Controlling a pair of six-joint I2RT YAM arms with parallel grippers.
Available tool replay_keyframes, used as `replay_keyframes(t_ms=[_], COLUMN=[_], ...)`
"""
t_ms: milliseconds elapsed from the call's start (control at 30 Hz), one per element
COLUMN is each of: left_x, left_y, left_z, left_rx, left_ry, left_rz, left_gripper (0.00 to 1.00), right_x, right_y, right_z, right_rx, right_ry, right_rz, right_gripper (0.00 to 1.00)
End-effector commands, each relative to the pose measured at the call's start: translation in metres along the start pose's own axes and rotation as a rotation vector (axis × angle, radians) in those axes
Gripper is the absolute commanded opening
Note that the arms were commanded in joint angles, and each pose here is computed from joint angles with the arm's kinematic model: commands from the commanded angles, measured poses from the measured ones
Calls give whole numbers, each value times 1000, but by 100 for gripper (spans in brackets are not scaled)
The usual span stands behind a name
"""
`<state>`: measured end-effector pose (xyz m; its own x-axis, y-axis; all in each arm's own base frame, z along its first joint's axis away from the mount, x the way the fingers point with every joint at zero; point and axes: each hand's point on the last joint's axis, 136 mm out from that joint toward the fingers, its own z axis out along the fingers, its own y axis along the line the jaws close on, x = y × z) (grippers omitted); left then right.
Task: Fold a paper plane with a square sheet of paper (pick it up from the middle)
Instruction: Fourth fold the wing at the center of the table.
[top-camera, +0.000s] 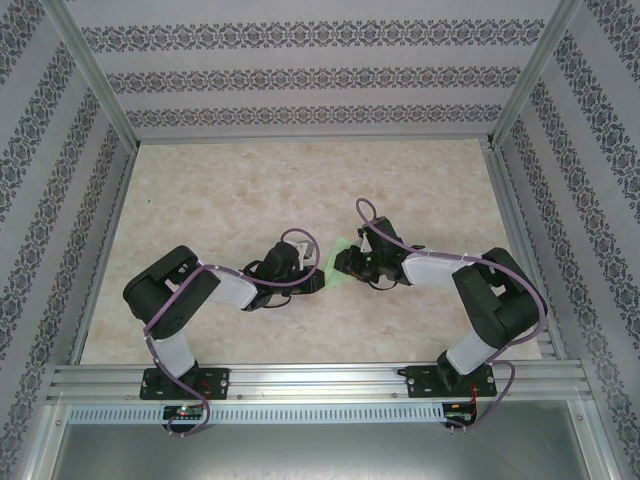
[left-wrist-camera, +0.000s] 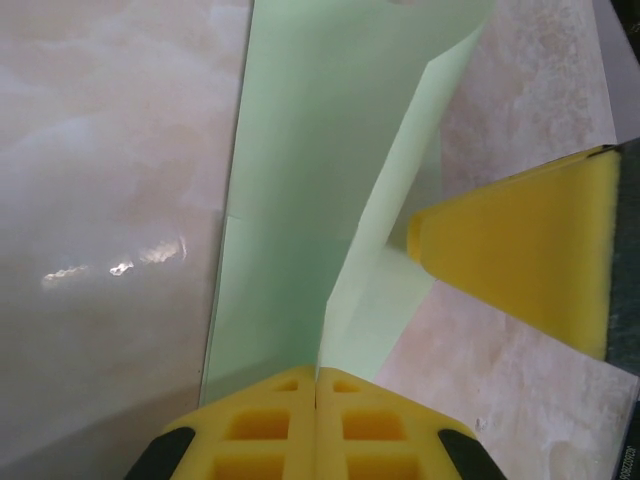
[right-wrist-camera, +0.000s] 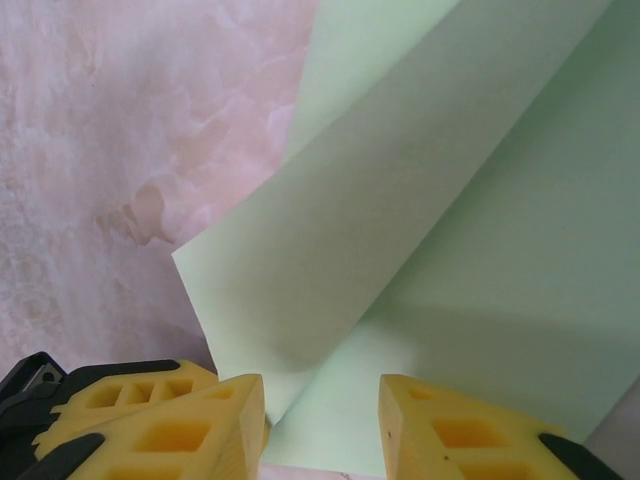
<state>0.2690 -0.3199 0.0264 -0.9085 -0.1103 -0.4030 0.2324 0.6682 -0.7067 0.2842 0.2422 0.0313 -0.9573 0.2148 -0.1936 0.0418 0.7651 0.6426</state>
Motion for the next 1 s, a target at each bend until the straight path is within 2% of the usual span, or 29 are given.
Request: replay_keyframes(t_ms=[0, 233, 400, 500, 800, 967], left_x=[-13, -12, -13, -14, -19, -29], left_y=[-11, -12, -12, -13, -7, -5], left_z=[-6, -6, -7, -9, -22, -36], left_rx=[52, 59, 62, 60, 51, 28], left_ry=[-37, -21, -14, -7, 11, -9], left_rz=[-8, -11, -3, 7, 23, 28], left_gripper=[0, 0, 5, 11, 40, 45], right_x=[-7, -7, -4, 1, 15, 23], right_y=[15, 9, -7, -20, -50, -62], right_z=[4, 8, 10, 10, 12, 16], right_rx=[-39, -10, 80, 154, 325, 377], right_ry=[-10, -7, 9, 24, 65, 97], right_rz=[-46, -32, -1, 21, 89, 132], right_gripper=[37, 44, 46, 47, 51, 53])
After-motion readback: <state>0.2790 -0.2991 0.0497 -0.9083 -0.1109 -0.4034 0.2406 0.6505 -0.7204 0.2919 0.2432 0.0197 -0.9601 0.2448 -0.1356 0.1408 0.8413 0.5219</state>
